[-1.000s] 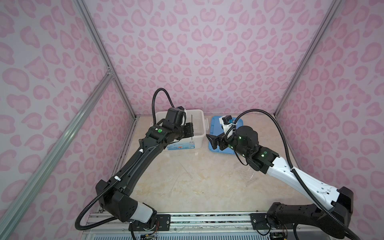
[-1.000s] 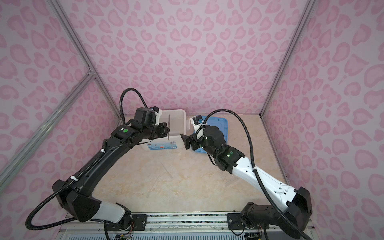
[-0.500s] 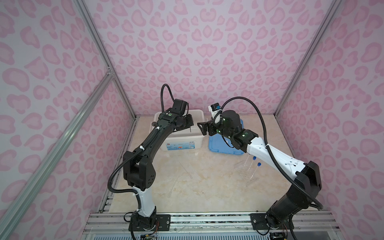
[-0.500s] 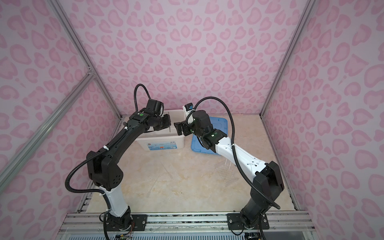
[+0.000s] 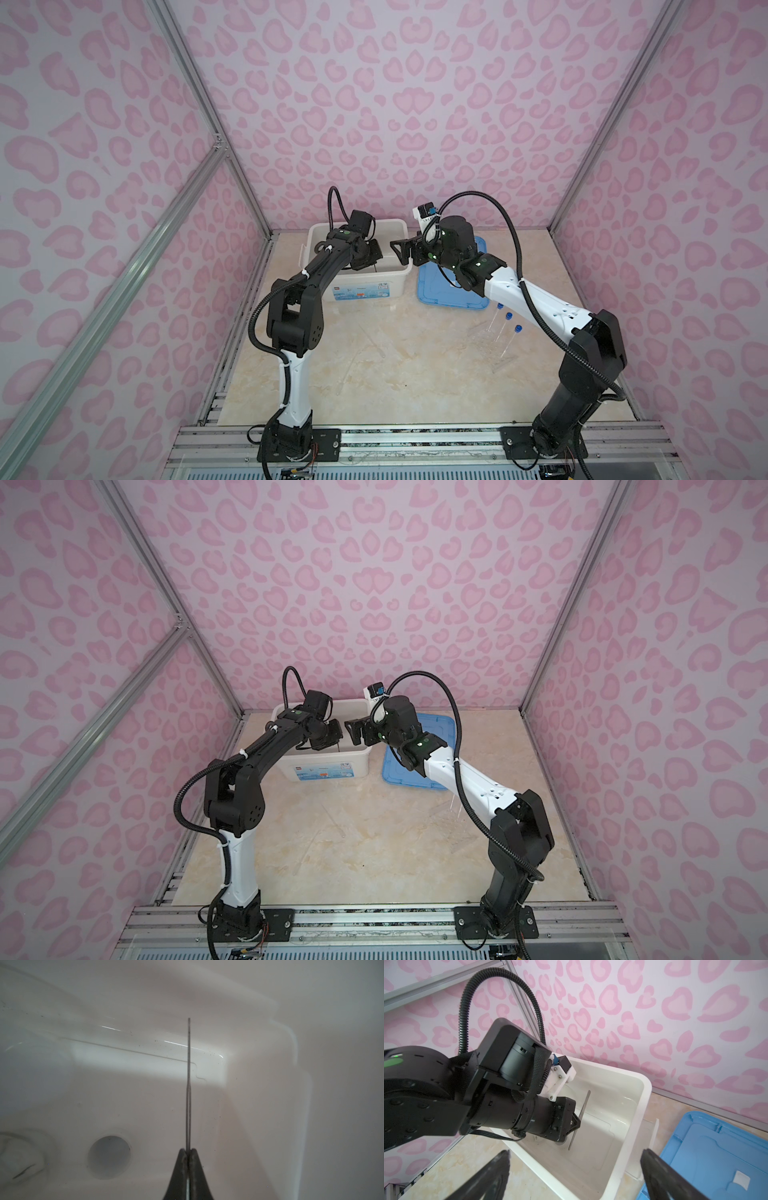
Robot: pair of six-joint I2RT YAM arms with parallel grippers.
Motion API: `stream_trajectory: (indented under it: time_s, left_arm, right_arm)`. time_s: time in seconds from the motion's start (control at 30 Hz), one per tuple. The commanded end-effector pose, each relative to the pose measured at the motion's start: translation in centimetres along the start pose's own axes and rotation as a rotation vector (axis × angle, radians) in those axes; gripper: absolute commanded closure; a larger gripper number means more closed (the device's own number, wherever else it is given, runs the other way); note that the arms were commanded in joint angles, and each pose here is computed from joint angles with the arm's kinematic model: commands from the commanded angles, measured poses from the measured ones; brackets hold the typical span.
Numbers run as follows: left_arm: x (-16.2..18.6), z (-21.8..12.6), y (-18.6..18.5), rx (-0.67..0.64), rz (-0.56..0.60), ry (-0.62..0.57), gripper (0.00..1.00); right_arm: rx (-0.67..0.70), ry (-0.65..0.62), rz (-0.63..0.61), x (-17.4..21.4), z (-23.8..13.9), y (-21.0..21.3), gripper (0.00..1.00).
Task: Organize the chemistry lab equipment
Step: 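Lower the tweezers into the bin with the left gripper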
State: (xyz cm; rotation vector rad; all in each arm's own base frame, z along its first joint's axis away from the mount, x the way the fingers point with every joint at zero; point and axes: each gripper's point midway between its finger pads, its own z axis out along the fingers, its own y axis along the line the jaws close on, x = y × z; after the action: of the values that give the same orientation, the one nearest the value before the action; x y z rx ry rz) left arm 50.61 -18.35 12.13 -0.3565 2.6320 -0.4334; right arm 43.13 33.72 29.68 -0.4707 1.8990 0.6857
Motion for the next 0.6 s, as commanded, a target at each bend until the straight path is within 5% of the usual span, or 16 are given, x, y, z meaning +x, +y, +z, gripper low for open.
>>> stream_trajectory:
  time_s: [0.0,0.57]
  left_arm:
    - [-0.4,0.9,0.3,-0.012,-0.002,-0.019,0.97]
    - [1.1,4.9,2.9,-0.094,0.032,0.036,0.97]
  right_arm:
    - [-0.026,-0.009,0.013,0.1,0.5,0.3,0.02]
    - [-0.040,0.038,0.023,2.1,1.0,0.0,0.02]
